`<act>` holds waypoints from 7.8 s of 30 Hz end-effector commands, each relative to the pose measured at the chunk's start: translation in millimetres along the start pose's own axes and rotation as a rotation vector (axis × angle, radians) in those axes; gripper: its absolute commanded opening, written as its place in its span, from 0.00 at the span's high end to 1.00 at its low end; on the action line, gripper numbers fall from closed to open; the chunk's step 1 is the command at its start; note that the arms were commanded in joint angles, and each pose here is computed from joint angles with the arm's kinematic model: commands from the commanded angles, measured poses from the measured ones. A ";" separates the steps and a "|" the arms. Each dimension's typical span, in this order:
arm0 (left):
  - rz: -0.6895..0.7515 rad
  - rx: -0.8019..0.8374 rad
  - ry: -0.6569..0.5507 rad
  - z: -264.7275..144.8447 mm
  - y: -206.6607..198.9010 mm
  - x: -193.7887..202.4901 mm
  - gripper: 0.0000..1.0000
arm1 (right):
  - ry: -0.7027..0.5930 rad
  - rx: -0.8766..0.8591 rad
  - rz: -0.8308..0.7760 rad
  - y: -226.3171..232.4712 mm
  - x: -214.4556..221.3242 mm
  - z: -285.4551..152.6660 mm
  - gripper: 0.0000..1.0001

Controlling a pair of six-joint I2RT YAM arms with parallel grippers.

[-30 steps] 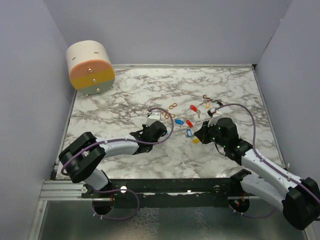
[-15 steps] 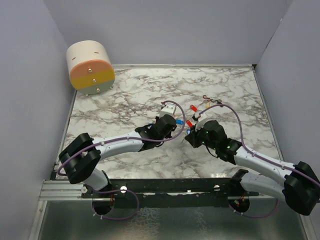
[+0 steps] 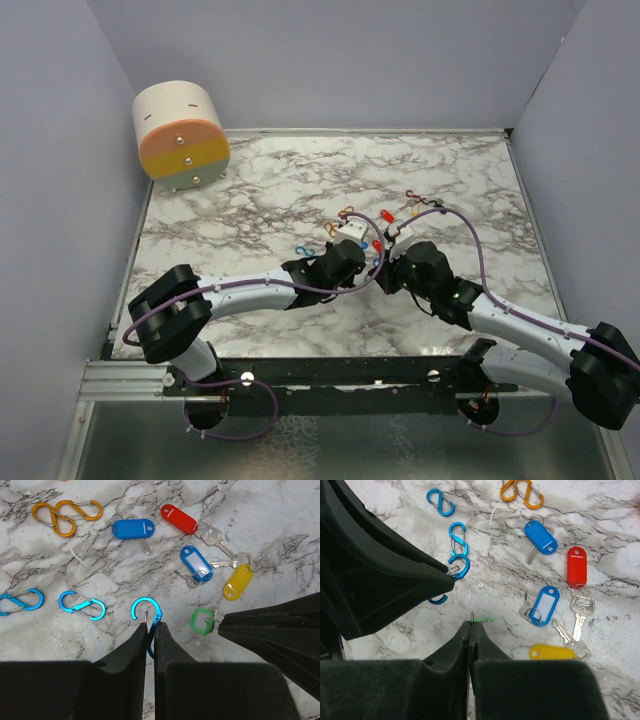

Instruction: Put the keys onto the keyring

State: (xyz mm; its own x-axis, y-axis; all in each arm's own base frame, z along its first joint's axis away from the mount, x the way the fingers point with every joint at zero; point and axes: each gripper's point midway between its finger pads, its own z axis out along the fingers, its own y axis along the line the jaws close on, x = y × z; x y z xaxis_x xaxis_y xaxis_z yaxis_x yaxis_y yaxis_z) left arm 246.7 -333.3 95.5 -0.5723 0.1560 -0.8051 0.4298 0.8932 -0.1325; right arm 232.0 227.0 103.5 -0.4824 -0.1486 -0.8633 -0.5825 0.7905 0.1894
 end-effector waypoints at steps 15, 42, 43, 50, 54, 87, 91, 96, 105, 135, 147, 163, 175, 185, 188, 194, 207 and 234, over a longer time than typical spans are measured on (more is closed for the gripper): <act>-0.002 0.092 -0.035 1.7 -35.3 -15.3 1.00 | -0.069 0.001 -0.017 2.2 -18.4 -2.3 0.99; 0.005 0.106 -0.041 3.3 -43.8 -19.4 1.00 | -0.063 -0.030 -0.027 8.0 -17.4 -0.9 0.99; 0.005 0.107 -0.042 3.1 -44.3 -19.6 1.00 | -0.063 -0.031 -0.026 8.0 -17.4 -0.9 0.99; 0.008 0.103 -0.041 4.0 -44.1 -19.6 1.00 | -0.066 -0.042 -0.030 10.2 -17.4 -1.9 0.99; 0.008 0.100 -0.046 4.4 -44.1 -21.6 1.00 | -0.064 -0.051 -0.035 12.4 -16.5 -2.0 0.99; 0.021 0.062 -0.061 5.5 -37.8 -26.1 1.00 | -0.061 -0.093 -0.037 21.5 -9.6 -8.6 0.99; 0.029 0.054 -0.066 6.0 -36.3 -27.7 1.00 | -0.060 -0.097 -0.035 22.5 -8.7 -9.6 0.99; 0.028 0.045 -0.071 6.1 -35.0 -29.0 1.00 | -0.060 -0.102 -0.034 23.6 -7.8 -11.1 0.99; 0.024 0.015 -0.074 8.1 -28.7 -29.0 1.00 | -0.067 -0.080 -0.028 20.1 -8.0 -13.7 0.99; -0.092 -0.067 -0.110 6.7 13.1 -44.9 0.73 | -0.074 0.003 -0.019 7.5 -17.1 -16.7 0.99; -0.117 -0.132 -0.158 -13.9 44.6 -46.6 0.15 | -0.125 0.329 0.098 -39.6 -46.2 -17.8 0.99; -0.127 -0.123 -0.155 -18.3 63.8 -22.8 0.01 | -0.148 0.760 0.238 -182.7 -87.6 -3.3 0.99; -0.152 -0.137 -0.189 -24.5 71.6 -22.5 0.01 | -0.092 0.757 0.309 -242.2 -86.3 15.6 0.99; -0.144 -0.147 -0.184 -26.4 72.1 -25.9 0.01 | -0.069 0.651 0.282 -240.2 -104.9 40.4 0.54; -0.138 -0.151 -0.172 -23.3 71.2 -24.7 0.01 | -0.038 0.536 0.267 -225.6 -104.0 55.4 0.54; -0.115 -0.151 -0.143 -19.6 67.7 -23.9 0.01 | 0.030 0.362 0.302 -203.1 -84.2 84.7 0.54; -0.110 -0.164 -0.156 -24.8 73.2 -24.3 0.01 | 0.101 0.256 0.317 -196.8 -57.2 117.2 0.54; -0.099 -0.180 -0.130 -18.1 79.5 -14.2 0.01 | 0.194 0.327 0.375 -209.7 -22.5 127.6 0.68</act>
State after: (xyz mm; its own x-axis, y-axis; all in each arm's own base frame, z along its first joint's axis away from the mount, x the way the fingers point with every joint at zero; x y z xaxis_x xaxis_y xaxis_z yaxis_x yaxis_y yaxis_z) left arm 273.7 -262.7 109.9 -0.5100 0.0130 -0.8601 0.2561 0.9568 -0.1374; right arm 442.8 141.9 28.2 -0.7446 0.0853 -0.6620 -0.1482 0.9459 0.2886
